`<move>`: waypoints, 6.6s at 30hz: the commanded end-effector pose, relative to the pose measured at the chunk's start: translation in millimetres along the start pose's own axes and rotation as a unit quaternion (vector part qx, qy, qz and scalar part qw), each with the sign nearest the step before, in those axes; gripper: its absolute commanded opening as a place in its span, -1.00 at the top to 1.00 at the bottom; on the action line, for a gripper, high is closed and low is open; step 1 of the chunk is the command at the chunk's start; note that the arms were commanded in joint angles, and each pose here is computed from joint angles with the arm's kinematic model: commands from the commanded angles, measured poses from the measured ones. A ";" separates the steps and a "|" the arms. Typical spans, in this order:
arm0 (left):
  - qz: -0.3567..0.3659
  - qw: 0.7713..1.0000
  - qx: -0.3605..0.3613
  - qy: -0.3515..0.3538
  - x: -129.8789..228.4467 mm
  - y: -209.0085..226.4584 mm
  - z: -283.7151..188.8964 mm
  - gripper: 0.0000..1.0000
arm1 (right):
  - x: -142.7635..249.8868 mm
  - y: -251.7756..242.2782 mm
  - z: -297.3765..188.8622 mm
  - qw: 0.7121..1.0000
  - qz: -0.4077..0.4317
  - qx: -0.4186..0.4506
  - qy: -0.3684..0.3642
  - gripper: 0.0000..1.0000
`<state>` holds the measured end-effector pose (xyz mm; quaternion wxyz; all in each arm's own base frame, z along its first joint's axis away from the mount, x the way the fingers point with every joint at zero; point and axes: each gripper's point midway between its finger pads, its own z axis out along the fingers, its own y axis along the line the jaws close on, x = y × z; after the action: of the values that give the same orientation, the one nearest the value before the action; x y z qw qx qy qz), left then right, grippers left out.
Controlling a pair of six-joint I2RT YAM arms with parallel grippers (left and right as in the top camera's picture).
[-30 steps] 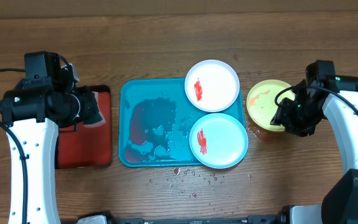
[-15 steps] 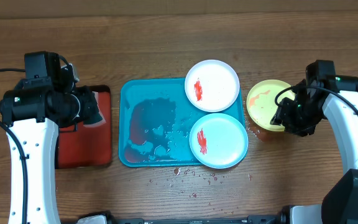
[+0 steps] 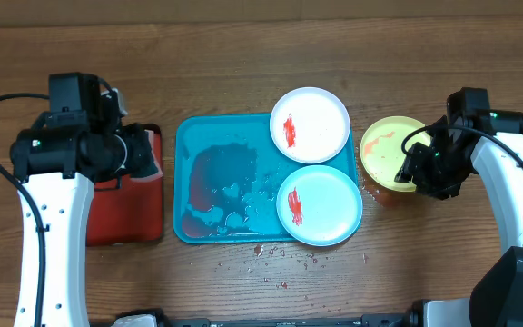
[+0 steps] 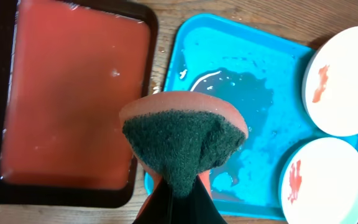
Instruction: Clean dirty plates on tray and stack at the side
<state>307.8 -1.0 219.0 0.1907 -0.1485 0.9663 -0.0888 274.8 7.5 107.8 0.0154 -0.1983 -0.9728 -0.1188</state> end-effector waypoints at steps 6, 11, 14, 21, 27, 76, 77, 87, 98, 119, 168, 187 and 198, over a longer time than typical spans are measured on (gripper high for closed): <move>-0.006 1.000 -0.005 0.028 3.0 0.0 16.7 0.92 | 2.2 -1.0 -0.1 1.000 -0.002 0.006 0.001 0.03; 0.001 0.999 -0.006 0.043 5.1 -4.5 26.1 0.91 | 6.7 -3.6 5.6 1.000 0.000 0.008 0.010 0.04; 0.007 0.999 -0.004 0.046 5.6 -8.7 29.2 0.92 | 10.2 -5.3 9.1 1.000 0.002 0.009 0.016 0.04; 0.016 0.999 0.000 0.039 3.1 -14.2 30.5 0.92 | 10.6 -5.1 9.2 1.000 0.002 0.008 0.017 0.03; 0.016 0.999 0.000 0.041 3.9 -14.1 30.9 0.92 | 10.9 -5.2 9.2 1.000 0.000 0.008 0.018 0.03; 0.017 0.999 0.002 0.035 0.8 -15.1 31.1 0.92 | 45.3 39.6 96.9 0.990 -0.144 -0.001 0.008 0.32; 0.017 0.999 0.002 0.035 0.8 -15.1 31.1 0.92 | 45.3 39.7 96.9 0.990 -0.144 -0.001 0.008 0.35; 0.017 0.999 0.002 0.035 0.9 -15.0 31.2 0.91 | 47.7 36.8 101.6 0.990 -0.141 -0.001 0.010 0.48; 0.018 0.999 0.002 0.037 1.6 -14.8 31.0 0.91 | 49.4 35.9 105.6 0.992 -0.129 -0.004 0.010 0.86; 0.018 0.999 0.003 0.033 -0.2 -15.4 31.2 0.92 | 73.2 150.2 85.0 0.994 -0.087 -0.048 -0.040 0.93; 0.186 0.966 0.009 0.182 36.5 -58.9 185.6 0.92 | 71.6 224.6 151.6 0.990 -0.109 -0.055 -0.071 0.93; 0.241 0.900 -0.090 0.351 122.6 -31.3 226.4 0.91 | 72.1 223.3 151.9 0.990 -0.109 -0.052 -0.069 0.93; 0.312 0.877 -0.011 0.366 135.8 -53.9 225.7 0.92 | 71.8 224.1 151.7 0.990 -0.111 -0.054 -0.070 0.92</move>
<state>276.0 -138.9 4.0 -0.1754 0.2502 0.9406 -0.1479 286.6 268.7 9.8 -0.0585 -0.0865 -0.9827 -0.1529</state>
